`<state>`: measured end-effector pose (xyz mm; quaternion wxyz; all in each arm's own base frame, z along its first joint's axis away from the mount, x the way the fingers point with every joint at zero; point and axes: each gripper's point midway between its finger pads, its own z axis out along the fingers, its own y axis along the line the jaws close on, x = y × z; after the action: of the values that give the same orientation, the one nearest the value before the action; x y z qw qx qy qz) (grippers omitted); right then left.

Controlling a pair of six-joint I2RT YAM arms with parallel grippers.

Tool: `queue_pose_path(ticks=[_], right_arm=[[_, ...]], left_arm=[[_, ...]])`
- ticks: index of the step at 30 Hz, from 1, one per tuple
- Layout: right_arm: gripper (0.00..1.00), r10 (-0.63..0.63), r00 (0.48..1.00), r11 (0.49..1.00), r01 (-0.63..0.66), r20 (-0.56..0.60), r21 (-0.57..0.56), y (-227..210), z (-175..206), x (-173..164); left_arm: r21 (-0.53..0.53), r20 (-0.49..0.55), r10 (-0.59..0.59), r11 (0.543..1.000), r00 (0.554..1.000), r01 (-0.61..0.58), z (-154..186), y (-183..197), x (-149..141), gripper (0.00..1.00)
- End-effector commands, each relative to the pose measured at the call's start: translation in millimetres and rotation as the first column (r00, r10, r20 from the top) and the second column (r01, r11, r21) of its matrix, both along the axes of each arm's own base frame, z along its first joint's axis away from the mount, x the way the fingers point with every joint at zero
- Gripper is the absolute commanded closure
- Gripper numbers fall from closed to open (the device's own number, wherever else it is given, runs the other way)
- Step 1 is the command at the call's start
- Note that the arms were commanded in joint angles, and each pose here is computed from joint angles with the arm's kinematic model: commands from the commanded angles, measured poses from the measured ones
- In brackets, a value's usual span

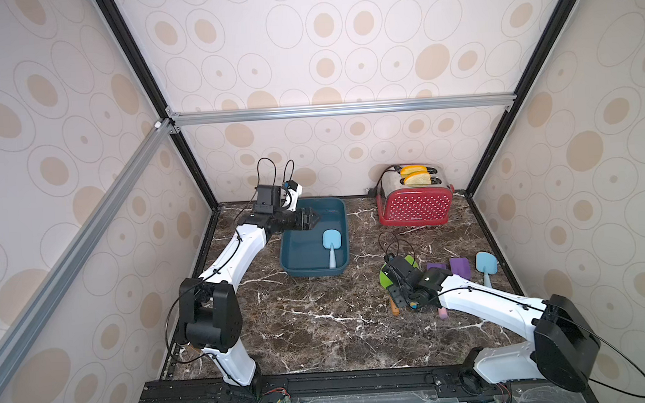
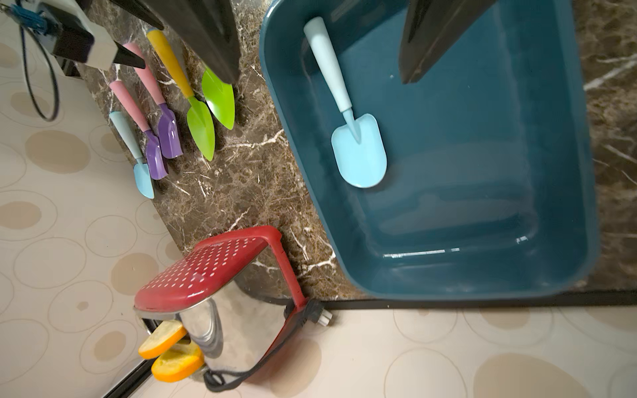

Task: Put the shovel into the storage box
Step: Pick up the shovel from the center of the board.

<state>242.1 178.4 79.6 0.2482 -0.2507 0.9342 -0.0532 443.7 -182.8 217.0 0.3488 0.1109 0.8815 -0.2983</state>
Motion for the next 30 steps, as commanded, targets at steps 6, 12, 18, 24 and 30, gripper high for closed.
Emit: queue_pose_path(ticks=[6, 12, 18, 24, 30], right_arm=[[0.39, -0.023, 0.994, 0.993, 0.035, -0.103, 0.113, 17.1, -26.6, -12.2], [0.46, -0.033, 0.989, 0.984, 0.057, -0.144, 0.167, 19.4, -33.9, -23.6], [0.48, -0.042, 0.987, 0.984, 0.068, -0.155, 0.167, 15.8, -43.1, -28.1], [0.58, -0.033, 0.986, 0.985, 0.060, -0.164, 0.164, 19.4, -48.1, -26.4], [0.62, -0.031, 0.984, 0.985, 0.059, -0.174, 0.161, 18.8, -51.8, -28.3]], left_arm=[[-0.062, 0.035, 0.033, 0.998, 0.999, -0.031, 11.7, -4.8, -18.2, 0.22], [-0.064, 0.035, 0.025, 0.998, 0.999, -0.023, 10.8, -7.7, -19.1, 0.22], [-0.070, 0.039, 0.019, 0.997, 0.999, -0.016, 11.9, -10.2, -20.2, 0.22], [-0.070, 0.037, 0.015, 0.997, 0.999, -0.012, 10.3, -11.5, -20.5, 0.22], [-0.067, 0.037, 0.016, 0.998, 0.999, -0.014, 9.4, -10.9, -21.1, 0.21]])
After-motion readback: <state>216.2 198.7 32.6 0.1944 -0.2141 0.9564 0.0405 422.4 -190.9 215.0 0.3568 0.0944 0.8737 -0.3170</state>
